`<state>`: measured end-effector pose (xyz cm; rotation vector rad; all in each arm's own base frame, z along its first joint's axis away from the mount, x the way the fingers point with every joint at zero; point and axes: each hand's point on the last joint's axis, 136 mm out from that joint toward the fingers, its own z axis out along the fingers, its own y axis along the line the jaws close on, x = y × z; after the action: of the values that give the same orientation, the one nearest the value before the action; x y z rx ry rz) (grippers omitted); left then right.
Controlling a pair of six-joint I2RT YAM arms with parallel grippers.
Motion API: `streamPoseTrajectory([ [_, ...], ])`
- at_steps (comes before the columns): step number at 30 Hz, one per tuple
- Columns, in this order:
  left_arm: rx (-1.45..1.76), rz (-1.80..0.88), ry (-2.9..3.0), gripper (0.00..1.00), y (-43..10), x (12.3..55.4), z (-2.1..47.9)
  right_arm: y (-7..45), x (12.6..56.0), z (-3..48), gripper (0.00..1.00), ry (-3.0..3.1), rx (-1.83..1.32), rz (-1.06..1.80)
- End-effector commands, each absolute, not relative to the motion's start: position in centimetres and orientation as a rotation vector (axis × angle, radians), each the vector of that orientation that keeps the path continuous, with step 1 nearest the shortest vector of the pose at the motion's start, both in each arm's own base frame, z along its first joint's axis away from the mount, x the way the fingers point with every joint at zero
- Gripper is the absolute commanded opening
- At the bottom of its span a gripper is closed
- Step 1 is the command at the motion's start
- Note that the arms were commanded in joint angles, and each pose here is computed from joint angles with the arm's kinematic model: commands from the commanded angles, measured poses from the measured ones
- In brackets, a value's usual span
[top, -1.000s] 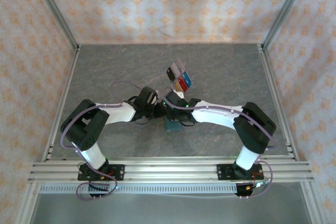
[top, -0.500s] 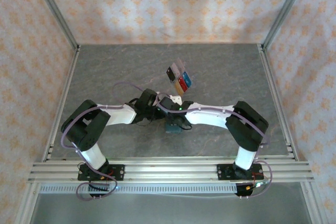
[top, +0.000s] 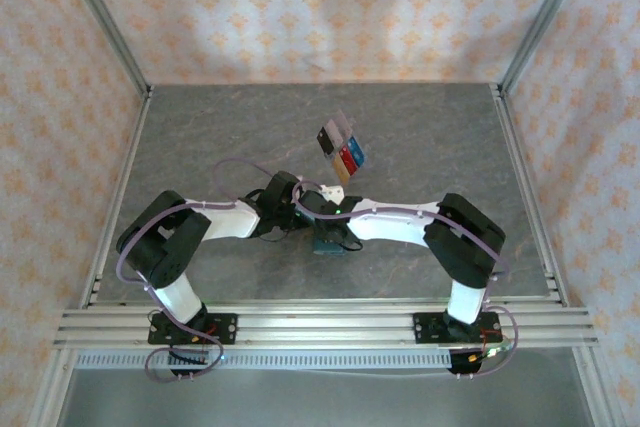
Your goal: Put the credit cards into the card holder
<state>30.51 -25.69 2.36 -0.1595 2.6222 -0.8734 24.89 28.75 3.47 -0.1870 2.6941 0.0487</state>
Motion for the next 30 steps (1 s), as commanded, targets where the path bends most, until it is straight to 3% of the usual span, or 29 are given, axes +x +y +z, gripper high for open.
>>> streamPoseTrajectory([
  [1,-0.186,-0.810,2.669,0.05,-24.9,29.2,1.0,28.0,22.8,1.0,0.35,2.788,-0.225,-0.014],
  [17,-0.212,-0.749,2.668,0.04,-23.9,29.0,0.7,24.5,21.5,0.4,0.12,2.790,-0.146,-0.129],
  [22,-0.230,-0.728,2.672,0.04,-23.4,28.8,0.1,24.2,21.6,0.6,0.00,2.777,-0.145,-0.136],
  [26,-0.241,-0.727,2.672,0.03,-23.3,28.6,0.0,24.4,21.6,0.9,0.01,2.775,-0.159,-0.109],
  [30,-0.236,-0.741,2.672,0.03,-23.6,28.6,0.1,26.0,21.2,1.6,0.17,2.796,-0.191,0.021],
])
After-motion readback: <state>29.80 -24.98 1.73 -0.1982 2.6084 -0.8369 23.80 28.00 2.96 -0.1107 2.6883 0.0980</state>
